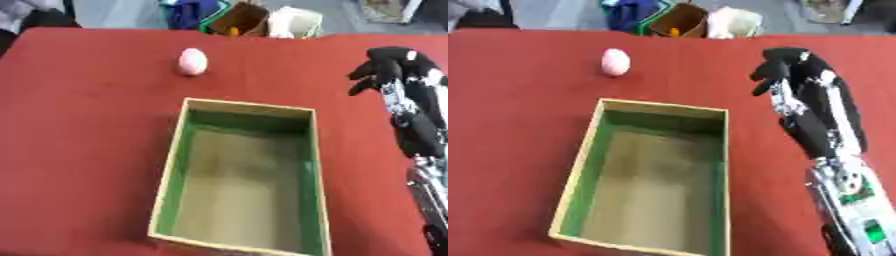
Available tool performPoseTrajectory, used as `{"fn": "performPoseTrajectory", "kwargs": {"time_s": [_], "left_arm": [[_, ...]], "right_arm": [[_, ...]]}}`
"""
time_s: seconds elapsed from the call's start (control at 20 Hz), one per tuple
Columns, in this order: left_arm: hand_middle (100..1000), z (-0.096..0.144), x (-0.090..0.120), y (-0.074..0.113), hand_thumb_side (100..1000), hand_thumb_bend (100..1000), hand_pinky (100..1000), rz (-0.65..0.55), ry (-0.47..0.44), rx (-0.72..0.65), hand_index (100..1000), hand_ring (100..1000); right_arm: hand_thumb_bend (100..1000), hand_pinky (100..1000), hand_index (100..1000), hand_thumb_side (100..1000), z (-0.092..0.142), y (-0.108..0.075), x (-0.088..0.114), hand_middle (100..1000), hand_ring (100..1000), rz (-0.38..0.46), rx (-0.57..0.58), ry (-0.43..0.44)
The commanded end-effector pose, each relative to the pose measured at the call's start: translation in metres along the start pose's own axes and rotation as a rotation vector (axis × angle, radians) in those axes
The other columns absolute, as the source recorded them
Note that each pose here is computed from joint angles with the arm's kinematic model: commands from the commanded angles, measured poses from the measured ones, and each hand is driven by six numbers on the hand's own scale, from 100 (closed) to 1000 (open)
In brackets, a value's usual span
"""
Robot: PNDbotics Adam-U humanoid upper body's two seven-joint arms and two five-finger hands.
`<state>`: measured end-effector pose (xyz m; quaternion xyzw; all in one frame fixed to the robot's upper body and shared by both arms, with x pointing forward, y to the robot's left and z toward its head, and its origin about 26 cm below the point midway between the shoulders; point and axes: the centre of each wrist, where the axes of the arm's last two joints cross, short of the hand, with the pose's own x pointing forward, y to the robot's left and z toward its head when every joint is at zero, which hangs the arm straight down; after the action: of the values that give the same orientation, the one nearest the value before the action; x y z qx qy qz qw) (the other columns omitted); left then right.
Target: Pick up objects on the table and place them in the box.
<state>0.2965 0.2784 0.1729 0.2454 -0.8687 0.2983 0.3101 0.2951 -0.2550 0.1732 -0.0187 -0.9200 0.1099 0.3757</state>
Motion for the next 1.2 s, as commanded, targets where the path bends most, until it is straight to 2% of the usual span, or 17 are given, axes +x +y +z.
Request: {"fn": "performPoseTrajectory", "kwargs": {"time_s": [0.05,0.9,1.05,1.2], "left_arm": [[402,-0.007,0.006,0.002,790,100,433,-0.001,-0.039,-0.006,497,360],[404,-0.009,0.007,0.001,791,100,433,-0.001,-0.046,-0.006,504,361],[417,-0.014,0.01,-0.001,787,100,435,-0.008,-0.054,-0.023,510,373],[450,-0.027,0.015,-0.012,795,153,442,-0.027,-0.08,-0.07,541,399]], "right_arm": [[100,487,710,486,-0.004,-0.004,0.007,544,600,0.002,0.0,-0.03],[100,488,711,490,-0.005,-0.007,0.008,544,601,0.001,-0.006,-0.036],[100,488,710,489,-0.004,-0.007,0.007,543,601,0.004,-0.006,-0.032],[100,487,710,488,-0.002,-0.006,0.006,542,601,0.003,-0.006,-0.021]]}}
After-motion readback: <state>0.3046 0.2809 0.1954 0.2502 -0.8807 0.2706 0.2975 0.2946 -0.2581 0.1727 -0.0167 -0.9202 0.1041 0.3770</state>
